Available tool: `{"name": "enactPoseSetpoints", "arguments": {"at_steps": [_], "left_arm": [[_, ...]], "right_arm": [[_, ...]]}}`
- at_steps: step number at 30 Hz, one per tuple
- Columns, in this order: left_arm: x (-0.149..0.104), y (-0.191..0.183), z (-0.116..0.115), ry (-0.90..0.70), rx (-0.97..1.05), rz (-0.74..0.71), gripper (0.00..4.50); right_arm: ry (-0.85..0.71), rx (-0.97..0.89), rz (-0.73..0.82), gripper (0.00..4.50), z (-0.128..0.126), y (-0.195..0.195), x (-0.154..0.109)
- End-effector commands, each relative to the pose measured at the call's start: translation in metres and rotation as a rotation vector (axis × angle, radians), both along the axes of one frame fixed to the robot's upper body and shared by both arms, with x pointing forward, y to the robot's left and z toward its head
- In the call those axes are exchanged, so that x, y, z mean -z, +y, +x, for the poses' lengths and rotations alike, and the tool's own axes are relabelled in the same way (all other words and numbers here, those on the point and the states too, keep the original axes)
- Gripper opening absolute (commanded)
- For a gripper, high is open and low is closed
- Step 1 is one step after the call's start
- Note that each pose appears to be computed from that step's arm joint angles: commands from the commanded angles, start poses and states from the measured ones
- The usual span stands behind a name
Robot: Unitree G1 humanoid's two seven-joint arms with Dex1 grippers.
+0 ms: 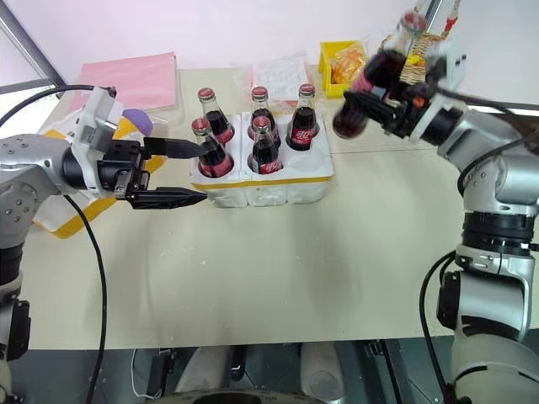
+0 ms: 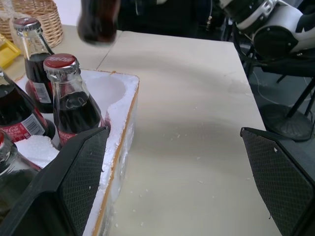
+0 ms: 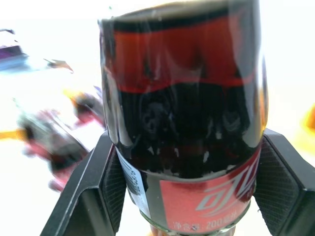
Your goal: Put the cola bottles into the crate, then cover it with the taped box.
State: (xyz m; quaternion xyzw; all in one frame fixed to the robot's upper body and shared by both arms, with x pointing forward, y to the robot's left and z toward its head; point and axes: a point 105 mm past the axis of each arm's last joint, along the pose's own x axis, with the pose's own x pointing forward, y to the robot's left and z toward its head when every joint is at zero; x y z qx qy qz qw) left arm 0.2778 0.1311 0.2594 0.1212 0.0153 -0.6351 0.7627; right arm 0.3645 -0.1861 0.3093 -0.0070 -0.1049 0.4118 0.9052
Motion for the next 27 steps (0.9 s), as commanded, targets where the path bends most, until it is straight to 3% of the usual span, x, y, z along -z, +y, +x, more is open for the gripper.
{"name": "enactPoseSetpoints", "arguments": {"at_steps": [1,6,12,25,26,27], "left_arm": [[-0.012,0.006,-0.001,-0.061,-0.021,-0.012,4.5],[-0.013,0.008,-0.002,-0.066,-0.031,-0.009,4.5],[-0.015,0.011,-0.003,-0.073,-0.047,-0.004,4.5],[-0.013,0.014,-0.001,-0.071,-0.067,0.005,4.5],[-0.013,0.014,-0.001,-0.07,-0.068,0.006,4.5],[-0.012,0.014,-0.001,-0.069,-0.071,0.009,4.5]], "right_arm": [[-0.078,-0.1,0.001,2.76,-0.012,0.022,-0.021],[-0.036,-0.142,-0.048,2.76,-0.007,0.039,0.001],[0.036,-0.111,-0.135,2.76,0.01,0.05,0.046],[0.119,-0.095,-0.27,2.76,0.023,0.056,0.104],[0.126,-0.097,-0.276,3.8,0.023,0.057,0.107],[0.127,-0.102,-0.28,4.08,0.023,0.059,0.108]]}}
